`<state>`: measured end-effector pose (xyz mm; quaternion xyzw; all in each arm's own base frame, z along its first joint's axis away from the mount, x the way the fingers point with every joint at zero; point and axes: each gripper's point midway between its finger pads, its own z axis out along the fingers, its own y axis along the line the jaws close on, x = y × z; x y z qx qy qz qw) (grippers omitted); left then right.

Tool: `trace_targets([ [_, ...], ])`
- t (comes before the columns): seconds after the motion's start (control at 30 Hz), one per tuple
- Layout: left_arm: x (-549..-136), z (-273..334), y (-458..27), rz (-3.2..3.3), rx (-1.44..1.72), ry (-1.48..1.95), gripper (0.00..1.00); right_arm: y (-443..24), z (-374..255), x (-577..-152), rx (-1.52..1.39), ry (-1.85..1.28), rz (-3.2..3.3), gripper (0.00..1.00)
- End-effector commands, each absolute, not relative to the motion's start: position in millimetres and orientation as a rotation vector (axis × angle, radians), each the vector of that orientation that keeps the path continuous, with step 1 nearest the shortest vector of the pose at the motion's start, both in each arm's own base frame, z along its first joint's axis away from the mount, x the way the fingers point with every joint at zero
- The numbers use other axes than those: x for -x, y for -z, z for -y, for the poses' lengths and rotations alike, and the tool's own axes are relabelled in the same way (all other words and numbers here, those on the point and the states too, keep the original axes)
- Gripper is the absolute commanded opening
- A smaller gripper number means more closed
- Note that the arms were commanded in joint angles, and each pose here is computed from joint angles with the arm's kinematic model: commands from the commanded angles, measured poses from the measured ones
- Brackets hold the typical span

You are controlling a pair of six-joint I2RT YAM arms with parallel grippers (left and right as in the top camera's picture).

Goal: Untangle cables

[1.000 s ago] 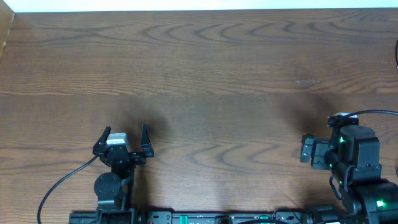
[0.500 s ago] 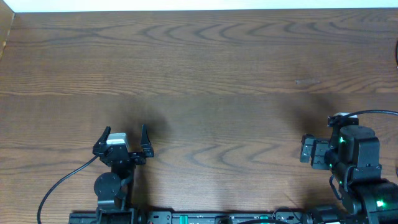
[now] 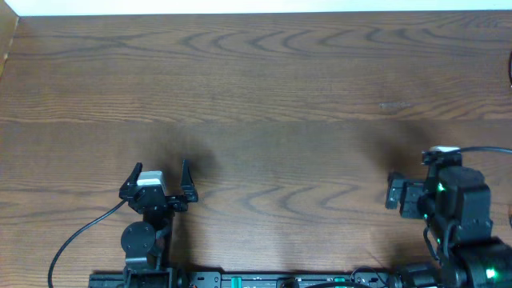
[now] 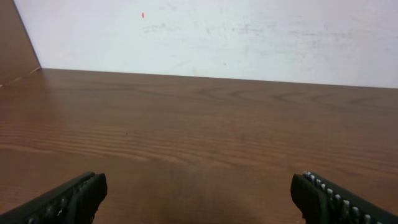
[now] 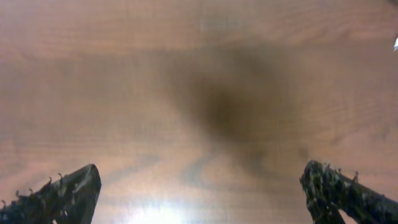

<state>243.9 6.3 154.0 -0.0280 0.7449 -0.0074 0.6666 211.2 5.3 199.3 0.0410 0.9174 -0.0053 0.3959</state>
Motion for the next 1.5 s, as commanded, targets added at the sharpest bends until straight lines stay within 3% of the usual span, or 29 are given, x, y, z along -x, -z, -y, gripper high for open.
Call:
trace_targets([
  [0.0,-244.0,-7.9,-137.3,-1.721,0.085,0.021,1.00,-200.5,-0.6,-215.4,-0.128,0.010,-2.238,0.99],
  [0.43,-244.0,-7.9,-137.3,-1.721,0.085,0.021,1.00,-174.0,-8.3,-247.5,-0.119,-0.133,-1.835,0.99],
  [0.63,-244.0,-7.9,-137.4,-1.721,0.084,0.021,1.00,-180.9,-20.4,-246.5,0.019,-0.180,-1.631,0.99],
  [1.07,-244.0,-7.9,-137.3,-1.721,0.085,0.021,1.00,-193.3,-14.5,-243.0,0.020,-0.155,-1.542,0.99],
  [1.47,-244.0,-7.9,-137.4,-1.721,0.084,0.021,0.99,-167.4,-17.5,-244.8,0.071,-0.151,-1.601,0.99],
])
